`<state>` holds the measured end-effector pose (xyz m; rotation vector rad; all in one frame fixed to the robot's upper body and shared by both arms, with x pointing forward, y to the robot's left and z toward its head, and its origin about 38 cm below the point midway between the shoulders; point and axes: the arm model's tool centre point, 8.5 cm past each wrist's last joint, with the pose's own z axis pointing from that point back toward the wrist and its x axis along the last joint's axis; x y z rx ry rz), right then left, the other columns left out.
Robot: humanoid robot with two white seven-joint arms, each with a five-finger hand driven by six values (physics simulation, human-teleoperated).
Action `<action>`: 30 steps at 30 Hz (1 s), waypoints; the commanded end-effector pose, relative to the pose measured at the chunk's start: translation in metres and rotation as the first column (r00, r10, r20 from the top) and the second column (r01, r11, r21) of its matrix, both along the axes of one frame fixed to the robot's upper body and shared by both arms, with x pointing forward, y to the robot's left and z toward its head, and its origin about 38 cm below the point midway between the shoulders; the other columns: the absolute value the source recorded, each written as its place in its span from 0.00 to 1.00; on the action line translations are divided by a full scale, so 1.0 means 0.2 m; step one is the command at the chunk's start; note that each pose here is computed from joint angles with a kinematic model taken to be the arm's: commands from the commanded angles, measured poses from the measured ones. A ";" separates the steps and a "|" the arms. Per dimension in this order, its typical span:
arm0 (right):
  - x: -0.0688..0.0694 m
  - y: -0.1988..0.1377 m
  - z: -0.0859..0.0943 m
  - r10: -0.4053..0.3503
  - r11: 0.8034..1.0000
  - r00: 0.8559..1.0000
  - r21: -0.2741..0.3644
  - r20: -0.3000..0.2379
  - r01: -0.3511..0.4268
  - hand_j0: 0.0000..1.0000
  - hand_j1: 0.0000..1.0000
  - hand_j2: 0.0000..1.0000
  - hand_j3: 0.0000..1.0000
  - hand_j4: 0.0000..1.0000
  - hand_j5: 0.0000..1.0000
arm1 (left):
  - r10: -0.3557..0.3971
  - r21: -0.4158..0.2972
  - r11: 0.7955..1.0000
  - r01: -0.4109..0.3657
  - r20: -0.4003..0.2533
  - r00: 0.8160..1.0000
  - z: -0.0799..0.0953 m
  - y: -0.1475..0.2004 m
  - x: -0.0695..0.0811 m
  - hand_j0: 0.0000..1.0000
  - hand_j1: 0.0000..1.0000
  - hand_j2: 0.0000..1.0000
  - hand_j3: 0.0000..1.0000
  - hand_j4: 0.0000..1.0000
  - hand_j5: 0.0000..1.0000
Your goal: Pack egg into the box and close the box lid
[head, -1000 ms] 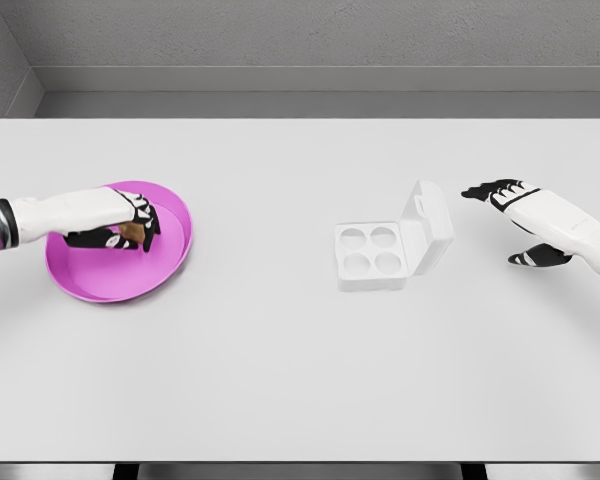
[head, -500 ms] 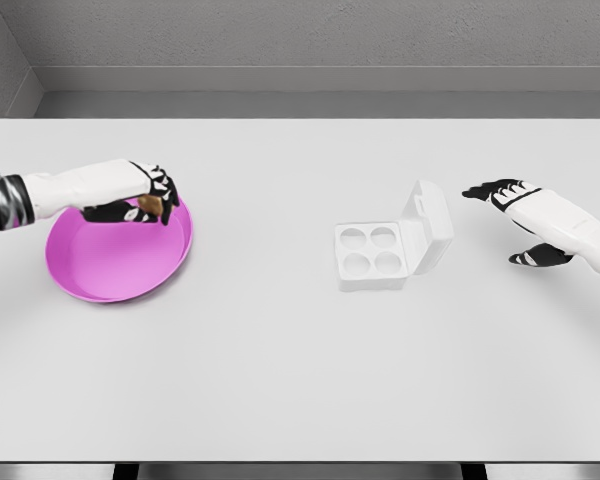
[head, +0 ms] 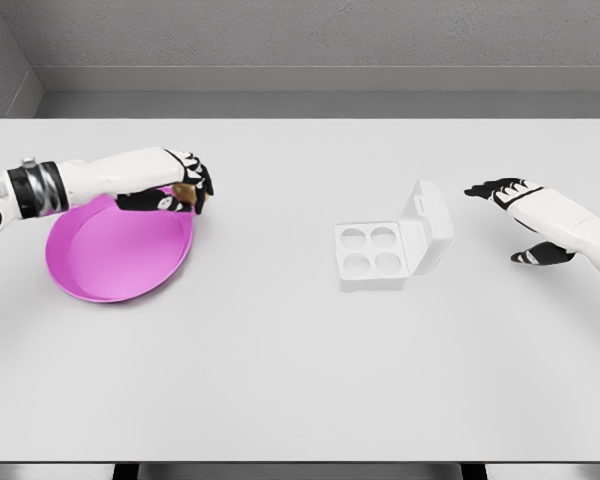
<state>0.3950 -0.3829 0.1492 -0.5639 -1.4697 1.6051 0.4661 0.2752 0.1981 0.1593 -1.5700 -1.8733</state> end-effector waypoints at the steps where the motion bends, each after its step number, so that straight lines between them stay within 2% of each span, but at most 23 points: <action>1: 0.00 0.00 0.00 -0.002 1.000 1.000 0.007 0.001 0.002 1.00 1.00 1.00 1.00 1.00 1.00 | -0.013 -0.021 1.000 0.013 -0.002 1.000 0.00 -0.05 0.01 0.33 0.33 0.33 0.33 0.33 0.33; 30: 0.00 -0.01 0.01 -0.003 1.000 1.000 0.007 0.001 0.003 1.00 1.00 1.00 1.00 1.00 1.00 | -0.154 -0.115 0.981 0.154 0.014 0.988 0.05 -0.47 0.04 0.31 0.31 0.31 0.31 0.31 0.31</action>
